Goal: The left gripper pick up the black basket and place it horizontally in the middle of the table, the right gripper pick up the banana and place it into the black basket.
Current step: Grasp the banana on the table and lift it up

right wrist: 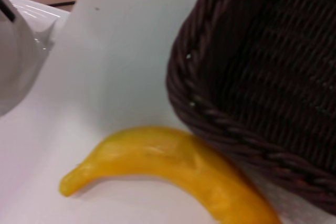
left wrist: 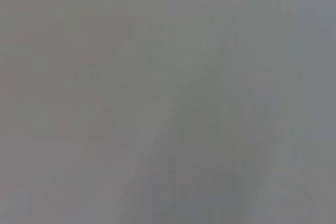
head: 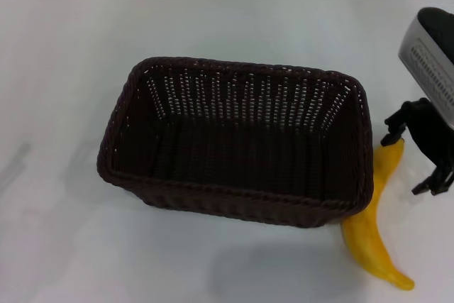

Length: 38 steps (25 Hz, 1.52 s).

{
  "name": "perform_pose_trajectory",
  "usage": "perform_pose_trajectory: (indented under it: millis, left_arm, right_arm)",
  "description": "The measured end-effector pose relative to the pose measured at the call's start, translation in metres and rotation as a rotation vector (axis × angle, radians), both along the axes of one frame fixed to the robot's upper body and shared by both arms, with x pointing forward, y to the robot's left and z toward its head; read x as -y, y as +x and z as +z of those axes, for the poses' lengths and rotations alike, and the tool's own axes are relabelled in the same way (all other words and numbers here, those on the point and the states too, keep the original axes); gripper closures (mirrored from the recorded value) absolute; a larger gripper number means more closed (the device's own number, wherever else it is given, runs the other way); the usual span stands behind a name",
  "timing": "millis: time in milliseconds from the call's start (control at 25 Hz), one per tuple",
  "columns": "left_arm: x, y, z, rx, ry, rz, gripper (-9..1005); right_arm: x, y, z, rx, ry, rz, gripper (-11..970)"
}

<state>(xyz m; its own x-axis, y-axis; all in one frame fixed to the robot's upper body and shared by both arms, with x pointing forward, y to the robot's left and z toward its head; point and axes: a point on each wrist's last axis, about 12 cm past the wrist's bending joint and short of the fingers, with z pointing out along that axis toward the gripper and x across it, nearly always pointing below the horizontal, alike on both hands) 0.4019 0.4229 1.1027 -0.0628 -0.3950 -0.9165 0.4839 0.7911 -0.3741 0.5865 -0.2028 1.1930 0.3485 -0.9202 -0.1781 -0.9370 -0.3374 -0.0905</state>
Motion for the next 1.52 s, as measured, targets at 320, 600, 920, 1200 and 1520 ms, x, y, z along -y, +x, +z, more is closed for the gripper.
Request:
perform_pose_trajectory:
  millis: [320,600,920,1200,1520]
  left_arm:
    - [-0.001,-0.003,0.0,0.0,0.002,-0.003,192]
    - [-0.002,-0.008,0.0,-0.008,0.002,0.001,192]
    - [-0.003,-0.013,-0.001,-0.011,0.001,0.001,191]
    - [-0.003,-0.013,-0.001,-0.012,0.001,0.001,191]
    - [-0.004,-0.013,0.0,-0.011,0.002,0.001,192]
  right_arm:
    - [-0.012,0.002,-0.003,0.046,0.012,0.022,106]
    - [-0.025,-0.003,-0.014,0.03,-0.016,0.073,106]
    - [-0.036,-0.002,-0.015,0.058,0.005,0.099,105]
    - [-0.045,-0.005,-0.025,0.051,-0.052,0.136,114]
    - [-0.048,-0.007,-0.026,0.044,-0.077,0.164,139]
